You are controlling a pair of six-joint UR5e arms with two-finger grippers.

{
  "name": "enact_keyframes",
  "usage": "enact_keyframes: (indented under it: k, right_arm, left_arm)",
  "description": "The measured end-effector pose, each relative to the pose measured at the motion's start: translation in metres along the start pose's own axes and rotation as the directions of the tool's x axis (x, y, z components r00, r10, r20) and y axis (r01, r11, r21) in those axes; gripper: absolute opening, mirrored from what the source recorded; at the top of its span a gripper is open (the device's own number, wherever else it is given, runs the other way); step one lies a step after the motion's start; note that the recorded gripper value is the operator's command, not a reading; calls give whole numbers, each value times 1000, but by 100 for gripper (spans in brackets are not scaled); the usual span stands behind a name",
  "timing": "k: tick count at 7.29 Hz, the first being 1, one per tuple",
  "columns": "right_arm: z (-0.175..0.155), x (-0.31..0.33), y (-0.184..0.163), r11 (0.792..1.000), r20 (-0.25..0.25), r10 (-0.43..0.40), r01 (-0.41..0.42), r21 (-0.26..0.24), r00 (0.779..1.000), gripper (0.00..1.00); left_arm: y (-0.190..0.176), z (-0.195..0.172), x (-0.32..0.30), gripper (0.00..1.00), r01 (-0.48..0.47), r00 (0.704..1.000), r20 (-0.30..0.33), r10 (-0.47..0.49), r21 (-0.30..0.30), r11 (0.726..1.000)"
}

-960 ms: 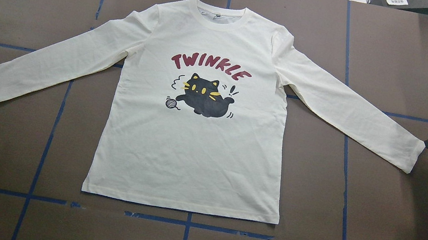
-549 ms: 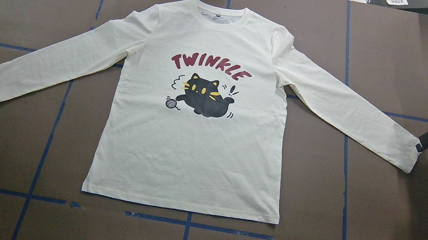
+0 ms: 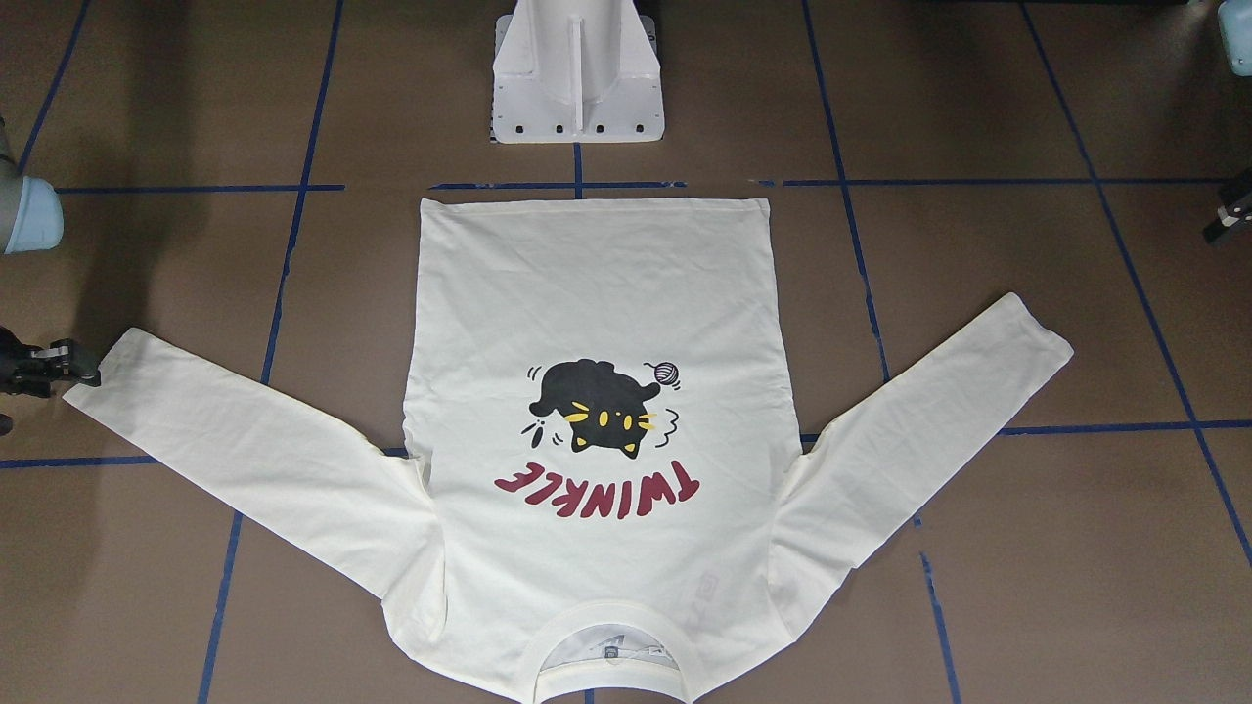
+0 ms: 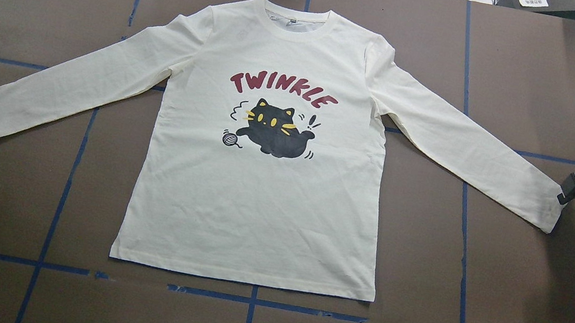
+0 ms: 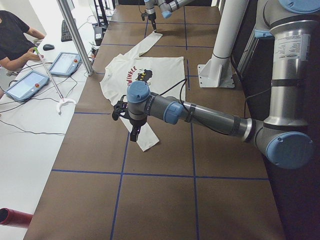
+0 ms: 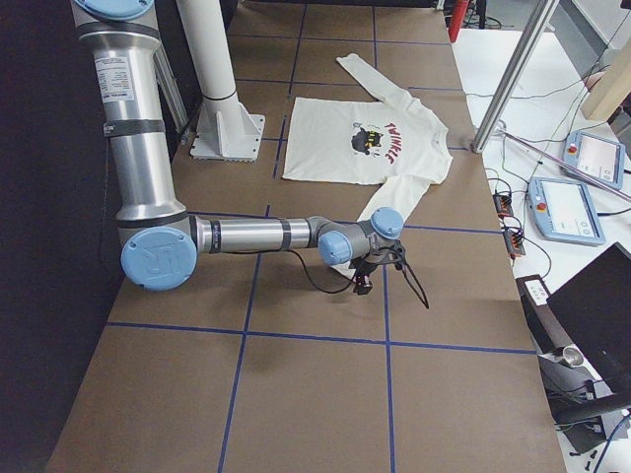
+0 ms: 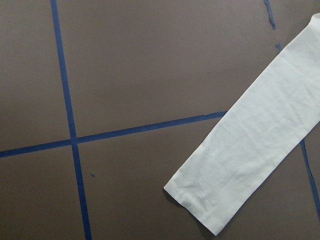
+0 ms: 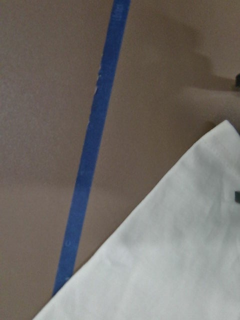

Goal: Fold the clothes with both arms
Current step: 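Move the right gripper to the cuff of the sleeve nearest it and grasp, then carry the grasped sleeve across the shirt front with the right gripper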

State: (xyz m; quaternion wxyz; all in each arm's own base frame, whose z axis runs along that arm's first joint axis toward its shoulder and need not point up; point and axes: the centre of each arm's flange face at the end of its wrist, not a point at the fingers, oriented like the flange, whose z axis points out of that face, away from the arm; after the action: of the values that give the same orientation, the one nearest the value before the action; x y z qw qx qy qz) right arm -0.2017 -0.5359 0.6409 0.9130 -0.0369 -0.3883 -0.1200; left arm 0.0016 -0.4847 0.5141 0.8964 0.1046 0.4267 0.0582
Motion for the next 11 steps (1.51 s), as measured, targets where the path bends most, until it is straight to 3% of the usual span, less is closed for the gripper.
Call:
enact_keyframes:
  k: [3,6,8,11]
  right_arm:
    - [-3,-4,-3,1000,6,-12,12,5,1000,0]
    - [-68,-75,-14,994,56,-80,75,80,995,0]
    - [-139,-191,-31,994,123,-12,-1,106,992,0]
    - [-184,-428,-66,972,227,176,-205,111,958,0]
  left_arm:
    - [1,1,-2,100,1,1000,4,-1,-1,1000]
    - [1,1,-1,100,-1,1000,4,1,1,1000]
    - [0,-1,1,100,-13,1000,2,13,11,1000]
    - [-2,-3,3,100,-34,999,0,34,30,999]
